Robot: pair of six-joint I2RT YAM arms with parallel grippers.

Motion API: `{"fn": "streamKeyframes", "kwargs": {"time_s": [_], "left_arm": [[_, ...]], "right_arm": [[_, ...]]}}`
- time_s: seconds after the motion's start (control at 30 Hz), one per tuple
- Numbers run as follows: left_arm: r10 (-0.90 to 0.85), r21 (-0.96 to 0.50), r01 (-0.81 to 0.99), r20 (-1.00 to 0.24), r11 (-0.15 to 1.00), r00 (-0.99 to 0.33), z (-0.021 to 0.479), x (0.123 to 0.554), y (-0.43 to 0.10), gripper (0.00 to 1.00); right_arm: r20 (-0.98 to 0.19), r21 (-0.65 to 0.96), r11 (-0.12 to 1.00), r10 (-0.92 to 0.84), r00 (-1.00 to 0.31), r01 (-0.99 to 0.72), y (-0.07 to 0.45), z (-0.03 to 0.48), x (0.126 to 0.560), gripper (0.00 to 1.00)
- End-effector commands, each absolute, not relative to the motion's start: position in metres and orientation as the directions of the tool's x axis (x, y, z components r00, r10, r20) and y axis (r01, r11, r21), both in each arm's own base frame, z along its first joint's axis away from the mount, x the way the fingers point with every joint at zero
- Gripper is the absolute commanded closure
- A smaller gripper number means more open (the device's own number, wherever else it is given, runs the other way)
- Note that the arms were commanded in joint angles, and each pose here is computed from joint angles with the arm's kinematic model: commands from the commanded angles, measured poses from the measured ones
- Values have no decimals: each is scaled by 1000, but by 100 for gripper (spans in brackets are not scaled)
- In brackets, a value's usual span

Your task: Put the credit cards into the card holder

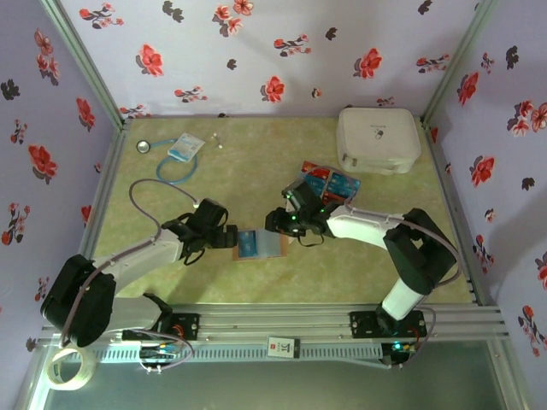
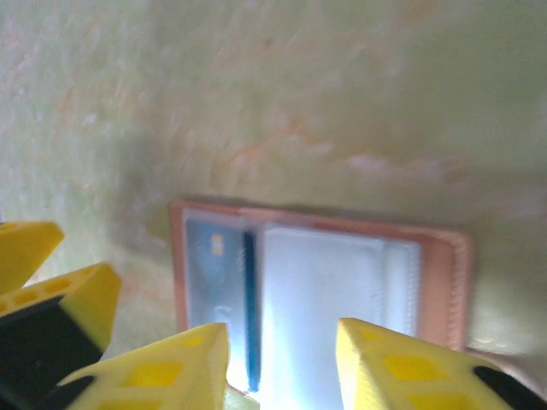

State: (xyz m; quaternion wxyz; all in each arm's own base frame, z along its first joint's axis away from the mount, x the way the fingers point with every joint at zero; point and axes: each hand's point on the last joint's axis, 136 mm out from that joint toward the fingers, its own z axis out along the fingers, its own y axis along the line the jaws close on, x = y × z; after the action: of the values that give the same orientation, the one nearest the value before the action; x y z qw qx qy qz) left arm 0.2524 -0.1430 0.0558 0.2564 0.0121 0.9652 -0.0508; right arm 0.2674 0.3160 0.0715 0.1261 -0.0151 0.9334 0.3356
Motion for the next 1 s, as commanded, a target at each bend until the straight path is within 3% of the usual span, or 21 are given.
{"fn": "streamKeyframes", "kwargs": {"time_s": [0.0, 0.13, 0.3, 0.97], "left_arm": [[1, -123, 73, -506, 990, -863, 66, 253, -152, 0], [7, -139, 89, -505, 986, -863, 67, 251, -163, 0], [28, -148, 117, -497, 982, -867, 65, 247, -181, 0], [156, -102, 235, -493, 967, -856, 56, 245, -229, 0]], "right_arm": [[-272, 564, 813, 13, -962, -148, 301, 69, 276, 71], [-260, 552, 817, -19, -965, -165, 305, 62, 279, 86], [-239, 568, 807, -27, -971, -162, 314, 54, 282, 96], [-188, 594, 788, -60, -980, -162, 342, 29, 274, 100]]}}
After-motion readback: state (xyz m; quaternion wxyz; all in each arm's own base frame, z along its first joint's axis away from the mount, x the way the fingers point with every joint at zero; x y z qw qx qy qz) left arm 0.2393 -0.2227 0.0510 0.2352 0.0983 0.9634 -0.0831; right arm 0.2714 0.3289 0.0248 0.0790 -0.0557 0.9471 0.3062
